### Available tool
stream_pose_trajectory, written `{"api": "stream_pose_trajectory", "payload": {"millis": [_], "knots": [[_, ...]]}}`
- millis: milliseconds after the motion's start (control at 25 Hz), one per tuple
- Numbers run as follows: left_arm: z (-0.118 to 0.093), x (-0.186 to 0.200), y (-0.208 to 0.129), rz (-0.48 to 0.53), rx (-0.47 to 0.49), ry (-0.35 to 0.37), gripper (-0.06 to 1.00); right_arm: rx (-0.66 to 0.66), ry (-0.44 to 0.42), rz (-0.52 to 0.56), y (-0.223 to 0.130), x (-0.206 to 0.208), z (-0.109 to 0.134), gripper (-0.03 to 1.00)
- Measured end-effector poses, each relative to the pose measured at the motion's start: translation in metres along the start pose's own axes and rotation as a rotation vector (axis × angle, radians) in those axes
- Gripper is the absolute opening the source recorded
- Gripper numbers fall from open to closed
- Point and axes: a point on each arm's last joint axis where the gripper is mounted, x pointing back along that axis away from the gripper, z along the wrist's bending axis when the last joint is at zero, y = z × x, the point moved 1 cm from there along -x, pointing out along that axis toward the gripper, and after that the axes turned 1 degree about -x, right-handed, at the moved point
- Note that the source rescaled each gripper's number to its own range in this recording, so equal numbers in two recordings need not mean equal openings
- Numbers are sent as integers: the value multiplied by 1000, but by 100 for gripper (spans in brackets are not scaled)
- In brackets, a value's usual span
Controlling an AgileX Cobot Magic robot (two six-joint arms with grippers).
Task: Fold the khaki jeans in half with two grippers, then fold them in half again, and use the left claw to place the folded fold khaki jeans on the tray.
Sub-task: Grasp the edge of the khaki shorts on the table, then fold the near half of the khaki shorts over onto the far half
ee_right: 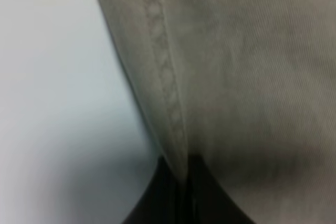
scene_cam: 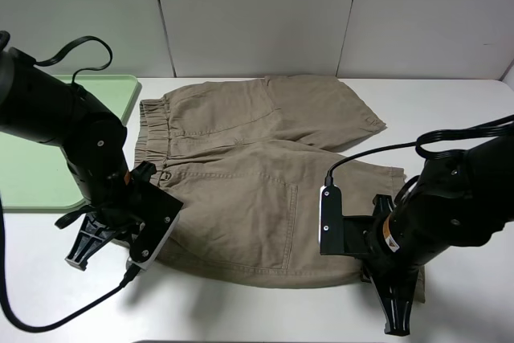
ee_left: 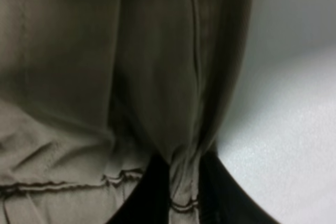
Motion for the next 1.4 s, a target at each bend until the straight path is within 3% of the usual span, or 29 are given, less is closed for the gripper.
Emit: {"api": "stream_pose_trajectory", "payload": {"millis": [400, 840, 1160, 1400], "knots": [[0, 0, 0, -3, 45, 5, 1, 7, -11, -4, -1, 5, -1, 0], [-3, 39, -4, -47, 203, 115, 1, -53, -61, -50, -10, 51, 0, 0], [-19, 86, -14, -72, 242, 192, 1, -166, -20, -73, -21, 80, 11, 0], [-38, 108, -15, -121, 303, 162, 1, -293, 55, -111, -28, 108, 24, 0]]}}
